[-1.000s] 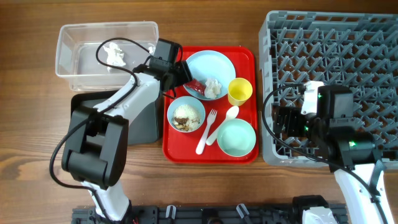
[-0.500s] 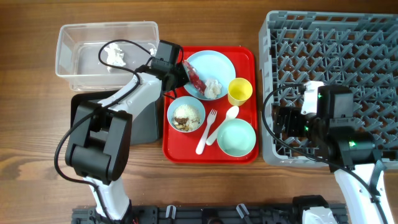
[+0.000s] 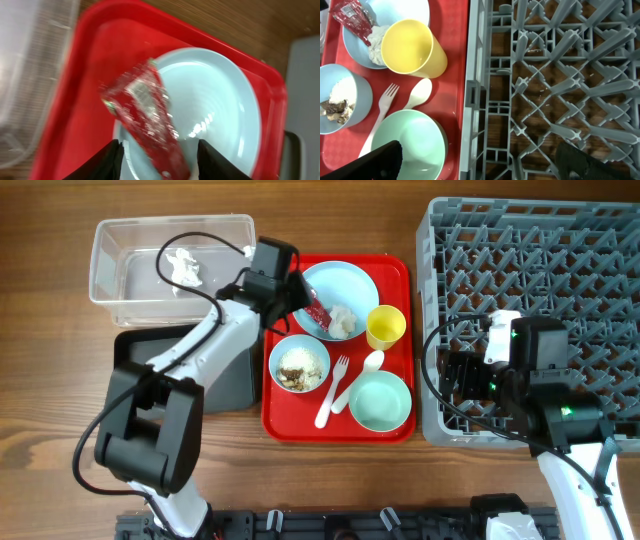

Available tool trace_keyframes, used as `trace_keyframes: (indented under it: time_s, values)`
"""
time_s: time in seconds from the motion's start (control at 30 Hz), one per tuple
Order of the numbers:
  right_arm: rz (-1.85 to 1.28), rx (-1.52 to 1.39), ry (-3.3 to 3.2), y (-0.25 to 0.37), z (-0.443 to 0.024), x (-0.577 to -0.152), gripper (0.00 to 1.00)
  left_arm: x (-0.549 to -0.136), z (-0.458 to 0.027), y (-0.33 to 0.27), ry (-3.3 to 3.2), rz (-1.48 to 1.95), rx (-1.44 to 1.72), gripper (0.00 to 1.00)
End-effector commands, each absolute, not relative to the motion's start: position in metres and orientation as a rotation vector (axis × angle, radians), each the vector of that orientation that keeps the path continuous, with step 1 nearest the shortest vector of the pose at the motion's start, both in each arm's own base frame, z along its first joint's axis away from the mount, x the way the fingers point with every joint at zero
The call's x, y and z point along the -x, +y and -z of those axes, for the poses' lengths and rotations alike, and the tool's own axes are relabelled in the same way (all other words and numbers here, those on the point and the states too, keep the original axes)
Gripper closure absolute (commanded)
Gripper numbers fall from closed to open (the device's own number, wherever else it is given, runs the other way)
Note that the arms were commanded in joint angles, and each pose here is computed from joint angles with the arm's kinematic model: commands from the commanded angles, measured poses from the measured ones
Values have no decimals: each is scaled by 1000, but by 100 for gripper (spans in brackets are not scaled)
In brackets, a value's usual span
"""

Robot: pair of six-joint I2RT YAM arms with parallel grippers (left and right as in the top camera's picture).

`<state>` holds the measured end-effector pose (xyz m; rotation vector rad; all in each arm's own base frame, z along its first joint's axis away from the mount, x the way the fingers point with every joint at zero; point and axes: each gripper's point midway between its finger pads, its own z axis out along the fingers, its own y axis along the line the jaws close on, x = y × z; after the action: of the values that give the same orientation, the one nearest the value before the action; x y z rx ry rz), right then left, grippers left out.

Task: Sort waste into correct bins and load items into the dishwasher rack
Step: 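Grasp the red wrapper on the plate and carry it to the bin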

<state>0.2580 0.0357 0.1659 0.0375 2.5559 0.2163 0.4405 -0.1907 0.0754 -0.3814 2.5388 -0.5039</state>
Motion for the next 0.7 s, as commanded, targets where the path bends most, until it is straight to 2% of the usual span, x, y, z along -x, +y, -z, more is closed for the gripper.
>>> trace_keyframes:
  time_s: [0.0,0.17,0.67]
  values:
    - [-238,-34,2536,39,-174,-261,0,-433,-75,-210,2541,489,321,50]
    - [-237,-33,2536,39,-174,-261,0,-427,-57,-211,2582,442,319,46]
    - [-238,-34,2536,39,-174,-261,0,-438,-18,-215,2592,424,333,44]
